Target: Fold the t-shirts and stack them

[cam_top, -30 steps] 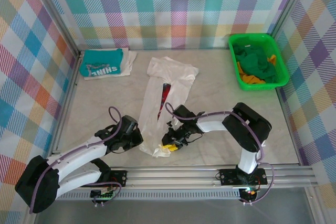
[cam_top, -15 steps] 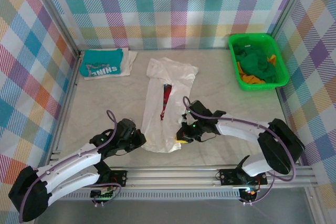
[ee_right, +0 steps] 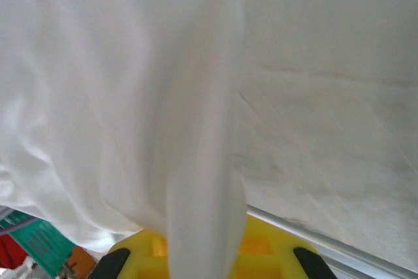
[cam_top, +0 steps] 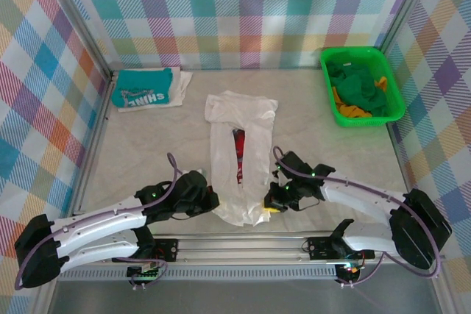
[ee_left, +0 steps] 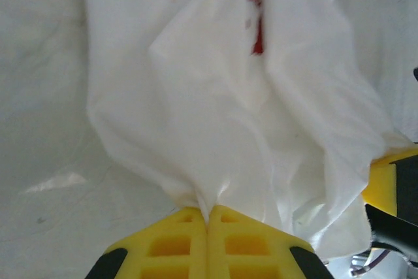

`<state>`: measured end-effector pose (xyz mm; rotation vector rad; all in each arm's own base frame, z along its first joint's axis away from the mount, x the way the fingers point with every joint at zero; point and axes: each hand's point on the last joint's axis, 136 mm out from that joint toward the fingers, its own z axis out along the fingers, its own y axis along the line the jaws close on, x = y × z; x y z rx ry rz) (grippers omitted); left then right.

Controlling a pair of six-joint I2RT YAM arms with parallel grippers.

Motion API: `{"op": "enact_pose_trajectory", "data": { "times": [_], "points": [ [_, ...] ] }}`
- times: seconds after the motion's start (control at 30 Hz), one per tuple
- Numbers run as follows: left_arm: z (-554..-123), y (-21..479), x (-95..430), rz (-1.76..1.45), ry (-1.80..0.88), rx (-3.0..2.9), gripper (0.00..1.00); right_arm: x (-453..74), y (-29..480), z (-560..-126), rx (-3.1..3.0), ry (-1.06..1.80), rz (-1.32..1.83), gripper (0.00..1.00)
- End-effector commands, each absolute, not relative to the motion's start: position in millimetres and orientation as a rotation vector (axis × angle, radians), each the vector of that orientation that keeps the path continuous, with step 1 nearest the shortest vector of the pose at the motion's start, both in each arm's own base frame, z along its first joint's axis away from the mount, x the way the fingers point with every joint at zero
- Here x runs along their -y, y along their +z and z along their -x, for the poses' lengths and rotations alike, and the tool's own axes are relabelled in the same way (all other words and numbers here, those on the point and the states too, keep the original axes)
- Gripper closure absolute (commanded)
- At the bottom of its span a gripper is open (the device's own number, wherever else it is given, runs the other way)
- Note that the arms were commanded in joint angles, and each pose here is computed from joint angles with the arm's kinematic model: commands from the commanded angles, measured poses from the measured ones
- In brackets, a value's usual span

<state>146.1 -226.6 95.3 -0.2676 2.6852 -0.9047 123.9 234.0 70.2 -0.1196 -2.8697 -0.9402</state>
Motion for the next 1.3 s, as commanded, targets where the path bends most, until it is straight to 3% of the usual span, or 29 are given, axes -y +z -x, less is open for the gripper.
{"op": "enact_pose_trajectory", "data": {
  "times": [0.0,0.17,0.4,0.93,1.07,1.1,1.13,1.2,1.27],
  "points": [
    [-173,117,221,0.285,-0.863,-2.627,1.00,-229,87,-153,2.941,-0.960,0.162,1.00],
    [-212,135,207,0.346,-0.808,-2.594,1.00,-227,111,-199,3.025,-0.939,0.118,1.00],
    [-276,122,191,0.374,-0.671,-2.646,1.00,-235,112,-262,3.052,-0.930,0.131,1.00],
    [-364,129,217,0.078,-0.461,-2.749,1.00,-240,120,-327,3.031,-1.029,0.226,0.96],
    [-394,126,211,0.079,-0.415,-2.741,1.00,-239,115,-350,3.009,-1.073,0.279,0.89],
    [-404,124,208,0.087,-0.393,-2.740,0.97,-239,115,-358,2.994,-1.100,0.306,0.88],
    [-413,123,206,0.082,-0.374,-2.735,0.85,-237,115,-367,2.985,-1.123,0.334,0.85],
    [-441,128,202,0.076,-0.325,-2.699,0.59,-234,117,-389,2.958,-1.185,0.403,0.59],
    [-461,138,200,0.086,-0.303,-2.685,0.53,-232,130,-412,2.913,-1.314,0.455,0.52]
  ]
}}
